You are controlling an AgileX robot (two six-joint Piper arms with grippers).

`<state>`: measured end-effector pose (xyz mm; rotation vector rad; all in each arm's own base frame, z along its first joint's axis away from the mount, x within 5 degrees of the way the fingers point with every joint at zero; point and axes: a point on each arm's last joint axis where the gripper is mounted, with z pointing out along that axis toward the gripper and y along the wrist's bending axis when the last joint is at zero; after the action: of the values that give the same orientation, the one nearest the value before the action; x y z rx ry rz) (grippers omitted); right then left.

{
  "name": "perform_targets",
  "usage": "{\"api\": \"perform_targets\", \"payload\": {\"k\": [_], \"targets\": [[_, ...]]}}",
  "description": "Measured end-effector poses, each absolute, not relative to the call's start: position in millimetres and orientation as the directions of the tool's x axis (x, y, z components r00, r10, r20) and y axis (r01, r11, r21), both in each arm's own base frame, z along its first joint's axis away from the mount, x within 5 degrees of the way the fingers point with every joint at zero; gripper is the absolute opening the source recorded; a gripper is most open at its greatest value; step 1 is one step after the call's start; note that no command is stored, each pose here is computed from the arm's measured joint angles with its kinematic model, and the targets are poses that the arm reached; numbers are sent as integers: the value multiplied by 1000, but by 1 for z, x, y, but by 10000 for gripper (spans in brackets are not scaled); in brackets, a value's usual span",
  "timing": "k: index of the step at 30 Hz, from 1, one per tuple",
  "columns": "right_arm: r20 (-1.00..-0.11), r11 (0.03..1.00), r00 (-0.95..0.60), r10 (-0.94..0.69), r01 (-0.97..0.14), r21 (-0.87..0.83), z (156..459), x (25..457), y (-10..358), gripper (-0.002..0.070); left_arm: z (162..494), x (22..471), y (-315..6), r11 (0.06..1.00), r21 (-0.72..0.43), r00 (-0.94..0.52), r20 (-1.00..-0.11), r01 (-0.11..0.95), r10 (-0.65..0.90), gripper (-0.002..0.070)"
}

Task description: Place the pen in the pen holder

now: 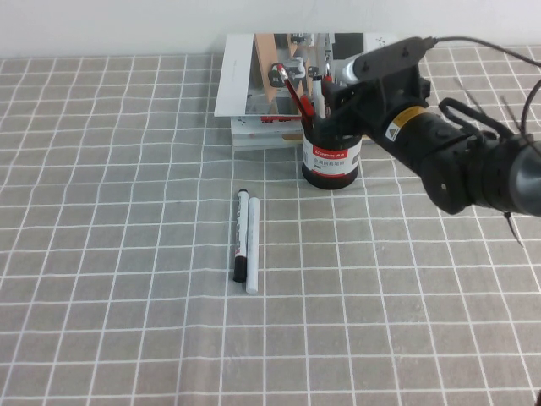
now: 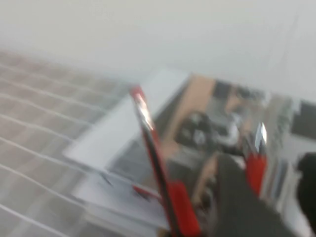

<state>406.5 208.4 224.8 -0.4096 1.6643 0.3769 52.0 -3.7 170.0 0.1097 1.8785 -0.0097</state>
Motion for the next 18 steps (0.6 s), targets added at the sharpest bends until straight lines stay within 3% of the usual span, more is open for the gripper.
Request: {"api": "perform_targets", "payload": {"k": [3, 6, 11, 18], "targets": [[-998, 858, -61, -17, -513, 17, 244, 392, 206, 96, 170, 52, -4, 996, 49, -301, -951, 81, 71, -4], [-998, 838, 29, 56, -545, 31, 266, 363, 195, 21, 170, 52, -4, 996, 49, -301, -951, 81, 71, -4], [-993, 834, 32, 117, -545, 81, 282, 298, 161, -8, 170, 52, -4, 996, 49, -301, -951, 81, 71, -4], [-996, 828, 61, 67, -560, 22, 301, 206, 117, -12, 170, 52, -4, 996, 49, -301, -951, 81, 71, -4]]}}
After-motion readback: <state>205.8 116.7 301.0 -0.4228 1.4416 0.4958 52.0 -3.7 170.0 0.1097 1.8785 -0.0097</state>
